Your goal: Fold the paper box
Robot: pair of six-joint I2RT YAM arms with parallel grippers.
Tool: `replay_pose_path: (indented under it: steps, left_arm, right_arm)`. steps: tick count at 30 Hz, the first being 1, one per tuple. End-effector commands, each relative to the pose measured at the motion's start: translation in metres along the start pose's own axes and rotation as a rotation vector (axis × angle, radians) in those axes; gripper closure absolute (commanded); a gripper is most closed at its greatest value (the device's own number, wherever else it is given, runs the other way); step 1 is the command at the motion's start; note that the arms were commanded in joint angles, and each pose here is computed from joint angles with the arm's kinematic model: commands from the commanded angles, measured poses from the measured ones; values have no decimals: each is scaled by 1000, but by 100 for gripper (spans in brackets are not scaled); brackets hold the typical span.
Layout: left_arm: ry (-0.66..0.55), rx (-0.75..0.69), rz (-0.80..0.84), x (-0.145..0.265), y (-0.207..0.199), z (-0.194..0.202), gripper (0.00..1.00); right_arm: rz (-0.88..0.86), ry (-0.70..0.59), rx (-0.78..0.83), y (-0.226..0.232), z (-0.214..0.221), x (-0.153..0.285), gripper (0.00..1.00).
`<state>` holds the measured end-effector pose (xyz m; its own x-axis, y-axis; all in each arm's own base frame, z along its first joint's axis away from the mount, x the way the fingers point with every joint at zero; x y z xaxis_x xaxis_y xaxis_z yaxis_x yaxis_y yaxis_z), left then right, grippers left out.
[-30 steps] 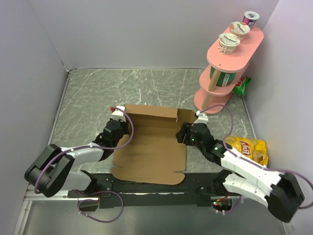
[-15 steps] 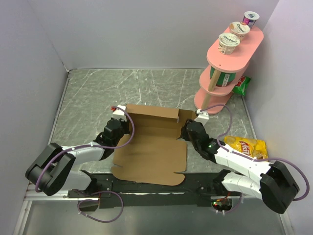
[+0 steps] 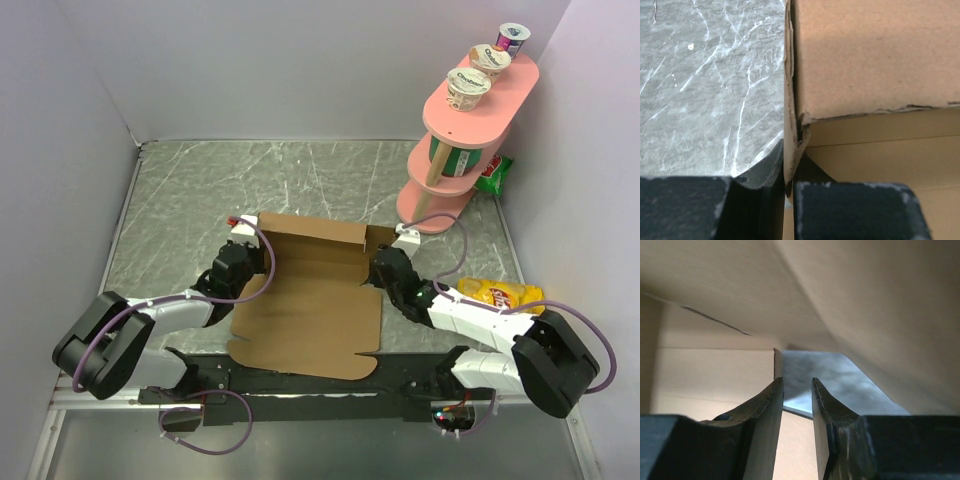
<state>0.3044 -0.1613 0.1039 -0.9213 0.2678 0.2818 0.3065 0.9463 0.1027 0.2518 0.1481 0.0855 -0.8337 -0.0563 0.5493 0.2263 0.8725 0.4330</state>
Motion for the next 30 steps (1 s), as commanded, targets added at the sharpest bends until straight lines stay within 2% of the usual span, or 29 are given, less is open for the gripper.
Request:
replay_pose_path:
  steps: [1, 19, 26, 30]
  left_arm:
    - [-13, 17, 33, -5, -6, -8, 89]
    - [-10, 13, 38, -5, -7, -8, 89]
    - [-11, 14, 36, -5, -7, -8, 89]
    - [-13, 14, 36, -5, -7, -9, 89]
  right_arm:
    - [-132, -55, -34, 32, -15, 0, 64]
    - [-121, 107, -15, 41, 37, -24, 64]
    - [-8, 143, 21, 29, 57, -30, 64]
    - [-2, 155, 47, 31, 67, -27, 64]
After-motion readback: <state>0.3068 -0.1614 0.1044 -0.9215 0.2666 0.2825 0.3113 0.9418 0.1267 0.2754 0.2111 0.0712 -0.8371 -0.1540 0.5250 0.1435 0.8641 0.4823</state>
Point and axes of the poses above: each gripper's point midway between its finger pads, its own x axis back along the fingers, its own y axis along the line the jaws close on, z = x × y, the point moved 3 cm from there along x, back along the fingers, and after that the axes turned 14 degrees about -x, right-handed, at the moved point
